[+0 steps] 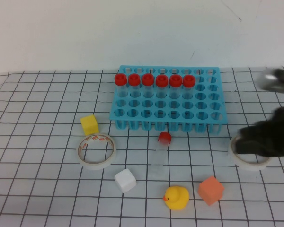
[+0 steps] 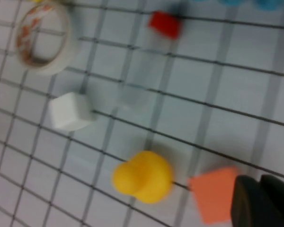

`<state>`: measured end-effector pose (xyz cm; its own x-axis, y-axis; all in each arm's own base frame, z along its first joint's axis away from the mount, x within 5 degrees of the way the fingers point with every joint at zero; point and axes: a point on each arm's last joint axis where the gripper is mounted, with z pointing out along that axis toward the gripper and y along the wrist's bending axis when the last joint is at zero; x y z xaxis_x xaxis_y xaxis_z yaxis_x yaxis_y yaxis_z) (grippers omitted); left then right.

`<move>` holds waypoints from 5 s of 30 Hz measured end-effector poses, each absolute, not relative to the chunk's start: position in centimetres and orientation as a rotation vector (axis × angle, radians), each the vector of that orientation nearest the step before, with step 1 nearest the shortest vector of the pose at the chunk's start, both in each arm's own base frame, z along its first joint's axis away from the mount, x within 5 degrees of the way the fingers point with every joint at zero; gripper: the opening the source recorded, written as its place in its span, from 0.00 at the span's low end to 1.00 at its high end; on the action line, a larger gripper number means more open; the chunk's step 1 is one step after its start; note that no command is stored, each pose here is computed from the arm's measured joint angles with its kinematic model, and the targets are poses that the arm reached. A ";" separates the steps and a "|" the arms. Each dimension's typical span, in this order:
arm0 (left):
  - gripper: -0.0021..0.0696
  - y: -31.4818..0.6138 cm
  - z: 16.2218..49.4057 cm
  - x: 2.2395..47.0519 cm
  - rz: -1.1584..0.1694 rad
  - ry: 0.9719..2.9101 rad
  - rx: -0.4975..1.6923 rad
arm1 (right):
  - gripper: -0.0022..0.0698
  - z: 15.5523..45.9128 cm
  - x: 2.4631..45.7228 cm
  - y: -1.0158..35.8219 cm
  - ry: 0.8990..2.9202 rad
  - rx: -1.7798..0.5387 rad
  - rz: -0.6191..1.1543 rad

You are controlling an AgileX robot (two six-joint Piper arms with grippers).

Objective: Place the test tubes

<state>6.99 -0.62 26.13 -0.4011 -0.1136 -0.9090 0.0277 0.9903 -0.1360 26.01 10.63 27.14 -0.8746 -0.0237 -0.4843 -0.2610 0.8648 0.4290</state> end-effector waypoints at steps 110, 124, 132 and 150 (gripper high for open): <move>0.03 -1.5 27.2 7.5 -0.248 1.807 0.014 | 0.35 27.9 10.0 28.5 1.803 -0.594 0.438; 0.03 -3.2 28.7 7.2 -0.556 1.658 0.006 | 0.35 26.8 10.4 30.1 1.845 -0.509 0.461; 0.04 -4.6 29.7 6.6 -0.763 1.565 0.094 | 0.35 26.0 10.2 33.1 1.874 -0.576 0.526; 0.76 -5.3 29.5 7.2 -0.927 1.623 0.058 | 0.35 26.6 9.4 34.2 1.799 -0.825 0.517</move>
<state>7.19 -5.34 29.50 -0.2933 -0.4389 -0.8493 0.5091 0.6803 -0.5273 9.40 34.21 26.62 -0.2197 -0.2920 -0.9308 -0.7417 0.6698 -0.0351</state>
